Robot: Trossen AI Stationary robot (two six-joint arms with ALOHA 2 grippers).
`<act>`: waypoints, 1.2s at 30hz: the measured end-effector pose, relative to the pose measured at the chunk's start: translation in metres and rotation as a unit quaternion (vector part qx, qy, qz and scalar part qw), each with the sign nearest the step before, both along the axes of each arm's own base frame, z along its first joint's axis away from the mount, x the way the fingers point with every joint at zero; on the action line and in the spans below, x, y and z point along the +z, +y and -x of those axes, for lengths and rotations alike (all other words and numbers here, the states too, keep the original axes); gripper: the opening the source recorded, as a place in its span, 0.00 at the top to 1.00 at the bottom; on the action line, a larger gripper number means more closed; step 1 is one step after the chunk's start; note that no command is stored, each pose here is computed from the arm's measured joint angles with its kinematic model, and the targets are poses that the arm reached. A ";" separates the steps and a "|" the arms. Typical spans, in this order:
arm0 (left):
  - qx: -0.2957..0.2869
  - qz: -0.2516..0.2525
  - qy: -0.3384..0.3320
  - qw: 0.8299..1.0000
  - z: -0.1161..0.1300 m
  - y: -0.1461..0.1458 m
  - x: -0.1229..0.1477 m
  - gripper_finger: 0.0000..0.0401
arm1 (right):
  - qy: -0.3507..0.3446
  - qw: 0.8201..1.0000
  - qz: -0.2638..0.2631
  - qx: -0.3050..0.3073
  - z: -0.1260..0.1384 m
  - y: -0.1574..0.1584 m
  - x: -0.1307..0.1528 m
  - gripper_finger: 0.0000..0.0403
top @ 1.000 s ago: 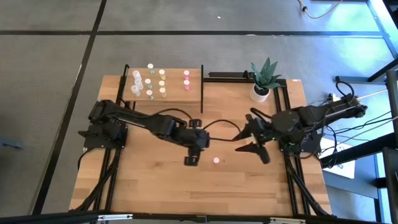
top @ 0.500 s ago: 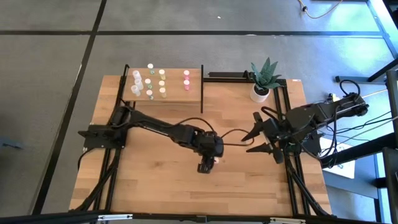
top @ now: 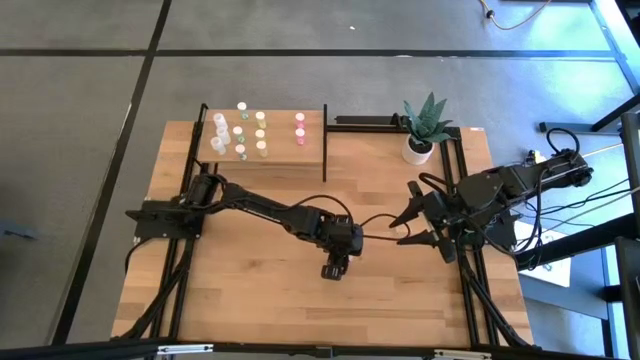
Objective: Pick and place medicine bottles onto shelf by color
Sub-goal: Put the pink pill bottle aligned with the other pink pill bottle on the shelf
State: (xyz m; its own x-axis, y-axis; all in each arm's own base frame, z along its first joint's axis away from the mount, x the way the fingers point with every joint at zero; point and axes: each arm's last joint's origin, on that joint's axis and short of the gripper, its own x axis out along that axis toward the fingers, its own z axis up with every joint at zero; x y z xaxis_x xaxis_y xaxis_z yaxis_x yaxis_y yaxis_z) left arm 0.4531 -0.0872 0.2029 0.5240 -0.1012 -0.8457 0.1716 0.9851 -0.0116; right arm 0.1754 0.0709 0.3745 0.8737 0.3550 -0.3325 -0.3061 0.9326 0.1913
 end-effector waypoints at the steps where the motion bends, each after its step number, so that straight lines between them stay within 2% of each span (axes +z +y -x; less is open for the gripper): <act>1: 0.000 0.000 -0.002 1.000 0.000 0.000 0.000 0.61 | 0.000 1.000 0.000 0.000 0.000 0.000 0.000 0.51; 16: 0.009 0.012 -0.003 1.000 -0.001 0.000 0.001 0.61 | 0.008 1.000 0.001 -0.001 0.000 0.000 -0.001 0.51; 22: 0.043 0.033 0.004 0.999 -0.002 -0.001 -0.002 0.61 | 0.008 1.000 0.002 -0.001 0.000 0.000 -0.002 0.51; 36: 0.037 0.030 0.004 0.999 -0.001 -0.003 -0.002 0.61 | 0.012 1.000 0.003 -0.001 0.001 0.000 -0.002 0.51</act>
State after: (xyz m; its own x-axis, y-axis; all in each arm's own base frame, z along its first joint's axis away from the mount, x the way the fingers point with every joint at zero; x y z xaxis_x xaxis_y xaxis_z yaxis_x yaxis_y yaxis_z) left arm 0.4540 -0.0907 0.2004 0.5254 -0.1130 -0.8433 0.0983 0.9926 -0.0718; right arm 0.1748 0.0706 0.3722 0.8662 0.3510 -0.3558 -0.2994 0.9344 0.1928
